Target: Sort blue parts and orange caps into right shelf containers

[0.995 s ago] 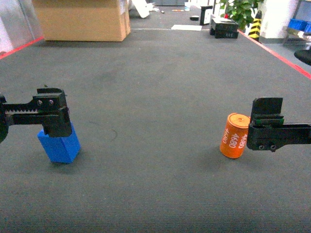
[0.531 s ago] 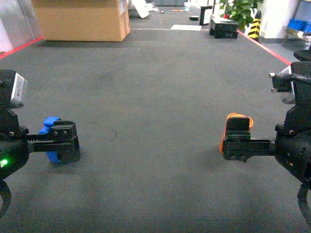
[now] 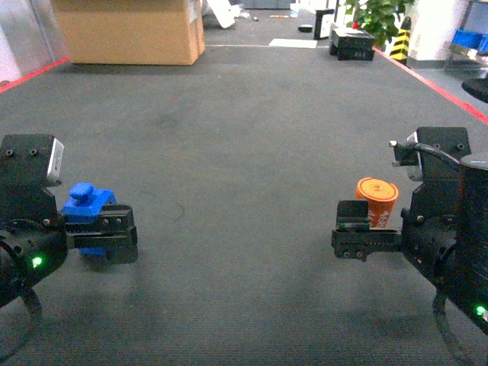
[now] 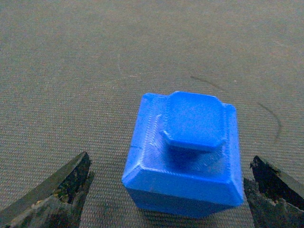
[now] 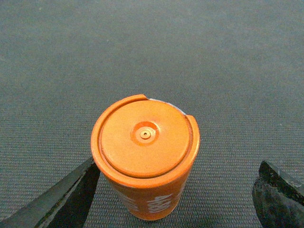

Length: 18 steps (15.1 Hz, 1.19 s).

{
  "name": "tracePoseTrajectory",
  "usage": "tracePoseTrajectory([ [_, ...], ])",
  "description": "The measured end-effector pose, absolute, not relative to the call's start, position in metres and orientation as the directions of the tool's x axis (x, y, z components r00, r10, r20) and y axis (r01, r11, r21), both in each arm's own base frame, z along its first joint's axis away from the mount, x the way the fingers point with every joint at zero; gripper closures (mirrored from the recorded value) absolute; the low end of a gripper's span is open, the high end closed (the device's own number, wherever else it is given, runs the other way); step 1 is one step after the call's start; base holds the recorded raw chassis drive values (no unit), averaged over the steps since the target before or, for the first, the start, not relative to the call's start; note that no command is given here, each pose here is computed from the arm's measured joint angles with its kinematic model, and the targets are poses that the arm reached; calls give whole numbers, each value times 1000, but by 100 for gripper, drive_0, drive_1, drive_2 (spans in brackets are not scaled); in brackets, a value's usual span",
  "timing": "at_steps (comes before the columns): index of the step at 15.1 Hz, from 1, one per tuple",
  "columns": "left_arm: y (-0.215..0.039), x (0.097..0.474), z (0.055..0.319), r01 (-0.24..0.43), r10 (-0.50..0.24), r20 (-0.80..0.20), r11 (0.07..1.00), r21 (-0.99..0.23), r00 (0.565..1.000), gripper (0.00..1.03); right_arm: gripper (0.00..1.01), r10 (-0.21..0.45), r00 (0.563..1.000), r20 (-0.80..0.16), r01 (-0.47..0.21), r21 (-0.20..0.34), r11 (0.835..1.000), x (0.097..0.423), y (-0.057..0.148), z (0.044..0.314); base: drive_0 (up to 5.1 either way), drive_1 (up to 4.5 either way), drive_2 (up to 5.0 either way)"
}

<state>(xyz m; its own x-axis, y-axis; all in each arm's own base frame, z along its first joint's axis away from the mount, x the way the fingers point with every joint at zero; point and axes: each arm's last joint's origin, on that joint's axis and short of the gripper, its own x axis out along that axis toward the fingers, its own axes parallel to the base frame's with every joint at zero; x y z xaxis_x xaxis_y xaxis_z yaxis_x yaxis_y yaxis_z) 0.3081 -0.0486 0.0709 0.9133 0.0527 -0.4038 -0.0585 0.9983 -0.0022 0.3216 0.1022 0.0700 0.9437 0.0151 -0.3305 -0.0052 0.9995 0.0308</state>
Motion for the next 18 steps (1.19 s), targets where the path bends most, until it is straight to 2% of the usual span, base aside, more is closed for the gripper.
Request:
tracePoseTrajectory([
  [3, -45, 314, 65, -79, 70, -420, 997, -3, 905, 5, 3, -15, 937, -350, 19, 6, 1000, 330, 104, 64, 0, 0, 0],
  [4, -44, 317, 63, -83, 74, -421, 997, -3, 904, 5, 7, -32, 934, -355, 31, -9, 999, 333, 105, 64, 0, 0, 0],
  [5, -43, 318, 63, -82, 74, -428, 997, -2, 901, 6, 16, -34, 930, -367, 30, -17, 999, 335, 106, 64, 0, 0, 0],
  [7, -44, 320, 61, -75, 65, -428, 997, -7, 901, 25, 36, -36, 925, -378, 28, -27, 999, 338, 107, 63, 0, 0, 0],
  [9, -44, 320, 61, -69, 58, -428, 998, -9, 902, 41, 52, -36, 922, -386, 26, -33, 999, 339, 107, 62, 0, 0, 0],
  [10, -44, 321, 62, -63, 51, -424, 998, -14, 904, 59, 56, -36, 921, -389, 25, -34, 999, 340, 108, 62, 0, 0, 0],
  [13, -41, 318, 83, -71, 56, -359, 997, -30, 932, 59, 56, -54, 953, -299, 49, -22, 999, 334, 105, 82, 0, 0, 0],
  [16, -33, 301, 127, -108, 96, -188, 993, -57, 978, 59, 56, -125, 985, -119, 125, -10, 992, 312, 95, 127, 0, 0, 0],
  [18, -28, 277, 157, -156, 153, -55, 986, -53, 987, 59, 56, -152, 988, -25, 152, -10, 988, 284, 89, 154, 0, 0, 0],
])
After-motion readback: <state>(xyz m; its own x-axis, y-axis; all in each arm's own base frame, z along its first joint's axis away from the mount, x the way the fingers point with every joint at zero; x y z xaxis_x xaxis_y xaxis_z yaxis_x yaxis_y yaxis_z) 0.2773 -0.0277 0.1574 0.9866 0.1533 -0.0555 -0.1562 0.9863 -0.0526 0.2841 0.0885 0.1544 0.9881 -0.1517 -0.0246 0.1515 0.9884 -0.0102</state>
